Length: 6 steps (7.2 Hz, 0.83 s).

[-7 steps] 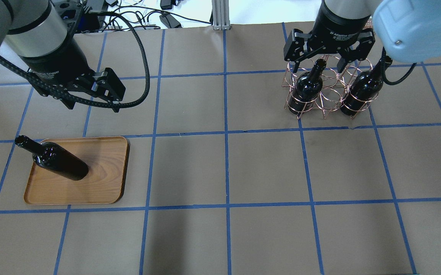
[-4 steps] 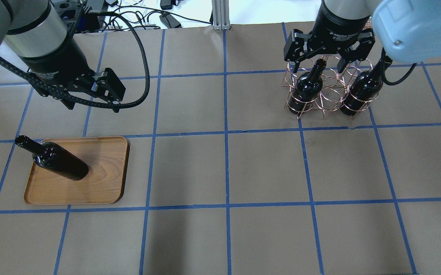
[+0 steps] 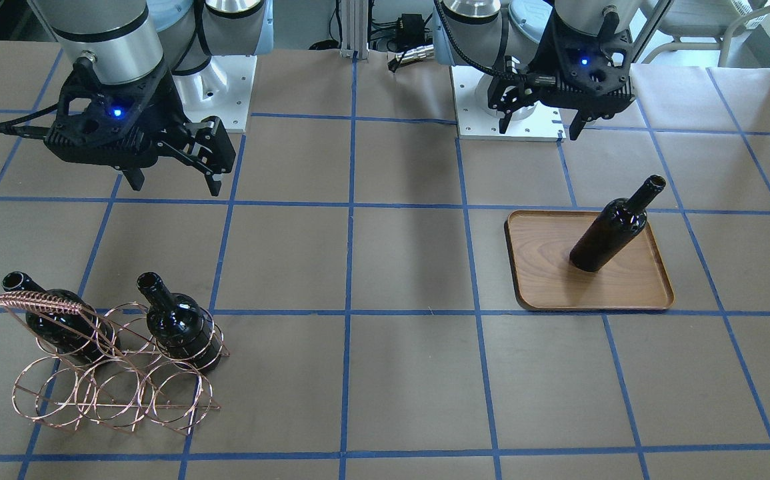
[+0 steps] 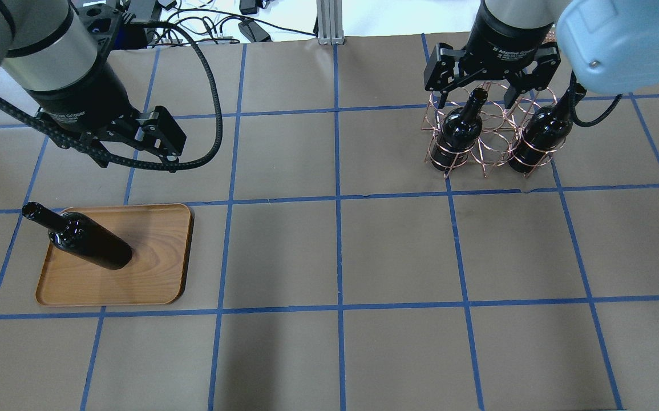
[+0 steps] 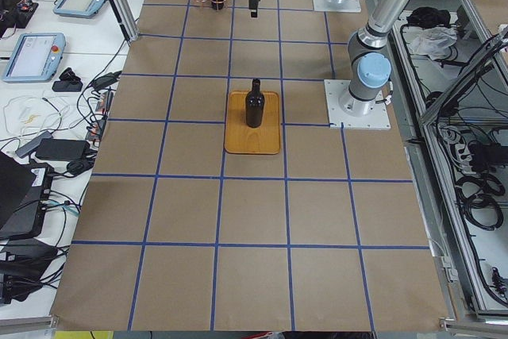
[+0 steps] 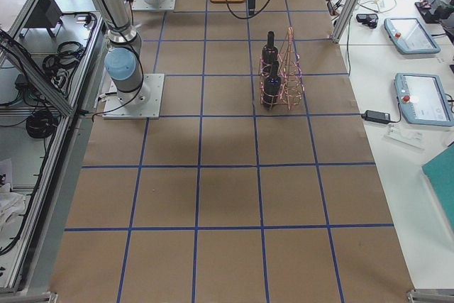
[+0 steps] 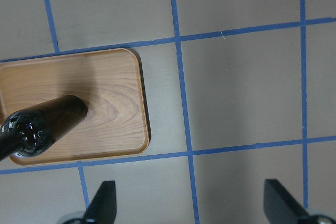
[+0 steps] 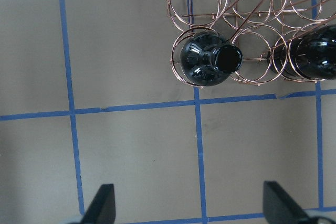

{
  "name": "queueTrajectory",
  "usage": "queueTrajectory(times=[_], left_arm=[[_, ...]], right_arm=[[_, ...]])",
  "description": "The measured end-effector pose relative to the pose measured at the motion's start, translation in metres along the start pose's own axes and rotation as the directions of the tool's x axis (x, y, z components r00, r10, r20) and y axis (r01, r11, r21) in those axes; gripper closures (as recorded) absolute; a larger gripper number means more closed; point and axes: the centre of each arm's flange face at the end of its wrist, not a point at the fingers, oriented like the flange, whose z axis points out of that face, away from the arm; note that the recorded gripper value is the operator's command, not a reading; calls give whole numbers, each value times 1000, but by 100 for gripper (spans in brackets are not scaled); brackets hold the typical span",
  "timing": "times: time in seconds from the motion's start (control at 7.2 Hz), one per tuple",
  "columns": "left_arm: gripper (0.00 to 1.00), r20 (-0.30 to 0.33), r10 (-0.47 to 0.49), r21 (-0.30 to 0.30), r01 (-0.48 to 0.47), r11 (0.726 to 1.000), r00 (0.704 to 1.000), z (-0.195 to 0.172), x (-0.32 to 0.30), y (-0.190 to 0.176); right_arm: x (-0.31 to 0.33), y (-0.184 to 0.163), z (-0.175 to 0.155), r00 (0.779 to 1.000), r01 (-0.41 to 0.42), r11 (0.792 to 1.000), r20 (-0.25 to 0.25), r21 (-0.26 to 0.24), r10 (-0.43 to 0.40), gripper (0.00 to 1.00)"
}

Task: Take wine from basket and place on tray

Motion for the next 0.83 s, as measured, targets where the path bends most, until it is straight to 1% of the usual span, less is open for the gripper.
queueTrajectory(times=[0.83], left_arm=[[0, 5, 10, -2, -10, 1000, 1000, -1, 0, 2]], right_arm=[[-1, -1, -1, 1000, -1, 1000, 10, 6, 1, 0]])
